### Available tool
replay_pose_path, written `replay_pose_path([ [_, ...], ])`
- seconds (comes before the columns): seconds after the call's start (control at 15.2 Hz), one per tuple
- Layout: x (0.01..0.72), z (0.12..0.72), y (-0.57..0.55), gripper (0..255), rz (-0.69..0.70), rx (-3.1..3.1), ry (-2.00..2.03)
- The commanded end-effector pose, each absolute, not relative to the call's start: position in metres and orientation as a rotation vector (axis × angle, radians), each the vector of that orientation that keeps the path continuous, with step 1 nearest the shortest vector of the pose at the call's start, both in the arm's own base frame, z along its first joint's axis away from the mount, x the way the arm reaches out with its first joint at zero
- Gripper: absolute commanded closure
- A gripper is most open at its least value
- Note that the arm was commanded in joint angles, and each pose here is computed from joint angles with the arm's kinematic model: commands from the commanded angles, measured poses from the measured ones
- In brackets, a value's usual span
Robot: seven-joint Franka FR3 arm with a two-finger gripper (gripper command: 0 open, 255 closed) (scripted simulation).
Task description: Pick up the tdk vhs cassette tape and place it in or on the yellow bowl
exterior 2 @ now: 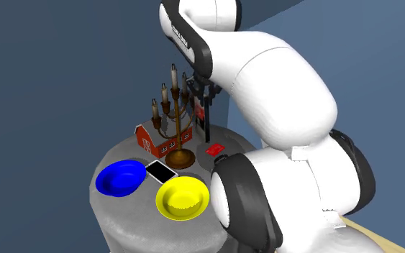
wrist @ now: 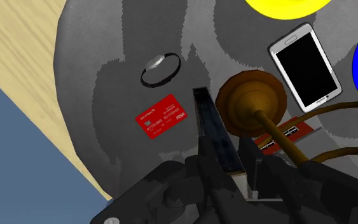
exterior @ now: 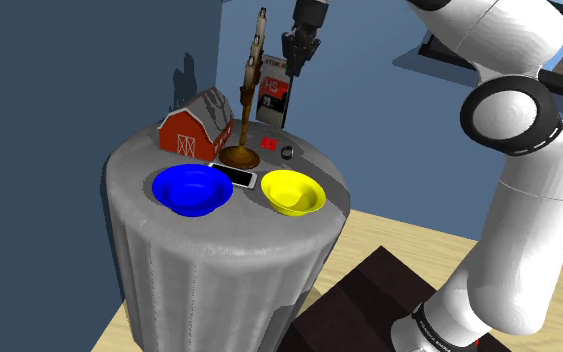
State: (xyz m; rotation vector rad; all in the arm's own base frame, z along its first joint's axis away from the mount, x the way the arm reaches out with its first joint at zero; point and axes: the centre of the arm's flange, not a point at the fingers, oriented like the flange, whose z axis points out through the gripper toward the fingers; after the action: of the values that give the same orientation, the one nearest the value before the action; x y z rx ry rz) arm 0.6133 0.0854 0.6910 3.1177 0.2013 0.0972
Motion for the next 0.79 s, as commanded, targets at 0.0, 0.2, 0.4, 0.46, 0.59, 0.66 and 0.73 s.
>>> replay_pose_path([
  [0.0,0.612,0.701,0.085,255,0.097,3.118,0.201],
  [0.2,0.588,0.713,0.092,255,0.097,3.118,0.201],
  [0.4,0.552,0.725,0.103,255,0.097,3.118,0.201],
  [0.46,0.54,0.729,0.107,255,0.097,3.118,0.201],
  [0.59,0.516,0.737,0.115,255,0.097,3.118,0.201],
  [0.66,0.504,0.741,0.118,255,0.097,3.118,0.201],
  [0.73,0.492,0.745,0.122,255,0.097,3.118,0.201],
])
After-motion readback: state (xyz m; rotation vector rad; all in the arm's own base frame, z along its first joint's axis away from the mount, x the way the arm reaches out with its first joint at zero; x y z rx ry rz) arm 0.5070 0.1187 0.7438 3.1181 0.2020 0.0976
